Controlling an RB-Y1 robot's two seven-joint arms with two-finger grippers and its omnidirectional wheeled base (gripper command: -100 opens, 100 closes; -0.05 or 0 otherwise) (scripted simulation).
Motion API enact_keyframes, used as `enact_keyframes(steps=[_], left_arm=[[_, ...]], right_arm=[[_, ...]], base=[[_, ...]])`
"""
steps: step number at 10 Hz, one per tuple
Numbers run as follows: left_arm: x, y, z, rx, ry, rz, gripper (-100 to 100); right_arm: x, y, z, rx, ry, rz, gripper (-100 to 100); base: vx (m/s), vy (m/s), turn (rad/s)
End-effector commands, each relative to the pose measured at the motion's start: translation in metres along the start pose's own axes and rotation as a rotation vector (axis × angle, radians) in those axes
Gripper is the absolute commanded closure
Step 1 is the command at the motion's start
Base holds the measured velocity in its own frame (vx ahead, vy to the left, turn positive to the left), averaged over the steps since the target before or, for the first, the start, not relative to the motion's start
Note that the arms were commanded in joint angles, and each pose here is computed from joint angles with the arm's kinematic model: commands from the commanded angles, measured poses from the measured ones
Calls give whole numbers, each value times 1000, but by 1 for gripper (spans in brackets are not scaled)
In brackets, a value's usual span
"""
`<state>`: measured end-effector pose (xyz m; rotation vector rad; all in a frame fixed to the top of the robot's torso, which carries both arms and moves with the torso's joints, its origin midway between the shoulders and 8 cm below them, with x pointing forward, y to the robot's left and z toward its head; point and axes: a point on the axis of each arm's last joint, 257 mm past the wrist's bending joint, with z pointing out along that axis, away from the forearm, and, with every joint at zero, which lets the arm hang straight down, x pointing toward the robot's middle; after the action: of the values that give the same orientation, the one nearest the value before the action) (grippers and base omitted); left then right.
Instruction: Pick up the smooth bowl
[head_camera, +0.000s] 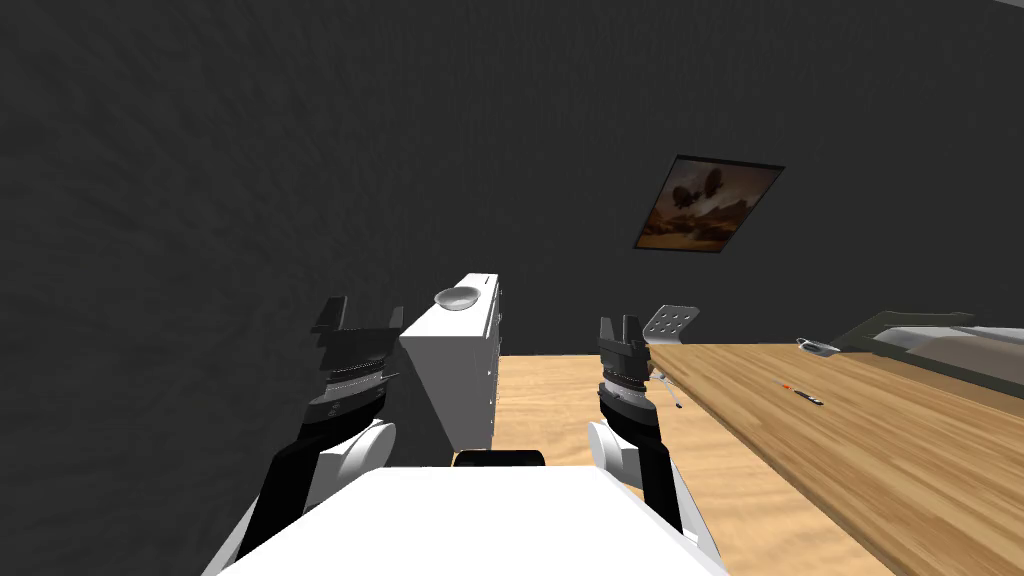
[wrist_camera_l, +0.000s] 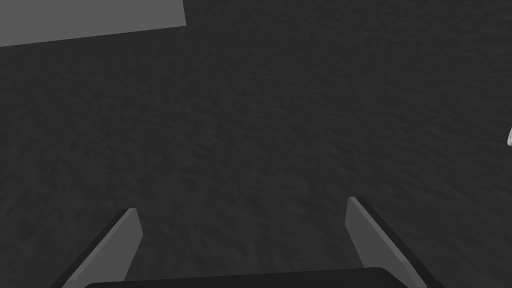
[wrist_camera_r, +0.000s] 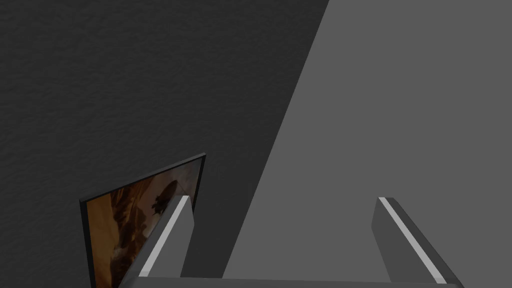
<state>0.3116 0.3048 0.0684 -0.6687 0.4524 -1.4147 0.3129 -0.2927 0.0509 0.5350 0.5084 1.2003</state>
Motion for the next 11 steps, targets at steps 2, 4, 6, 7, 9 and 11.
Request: enact_keyframes(steps=[2, 4, 6, 7, 9, 11], left_arm=[[5, 18, 2, -50, 31, -10, -100], [10, 43, 4, -115, 61, -23, -100], [12, 60, 5, -160, 76, -31, -100], [12, 62, 4, -165, 76, -30, -100], [15, 81, 5, -214, 91, -37, -100], [18, 101, 5, -268, 107, -42, -100]], right_arm=[[0, 0, 0, 0, 0, 0, 0], [0, 0, 0, 0, 0, 0, 0], [0, 0, 0, 0, 0, 0, 0], [0, 0, 0, 0, 0, 0, 0], [0, 0, 0, 0, 0, 0, 0], [0, 0, 0, 0, 0, 0, 0]], base=[[-67, -67, 3], [-105, -91, 2], [-94, -65, 3], [-81, -66, 2], [-96, -68, 3], [-96, -88, 3]])
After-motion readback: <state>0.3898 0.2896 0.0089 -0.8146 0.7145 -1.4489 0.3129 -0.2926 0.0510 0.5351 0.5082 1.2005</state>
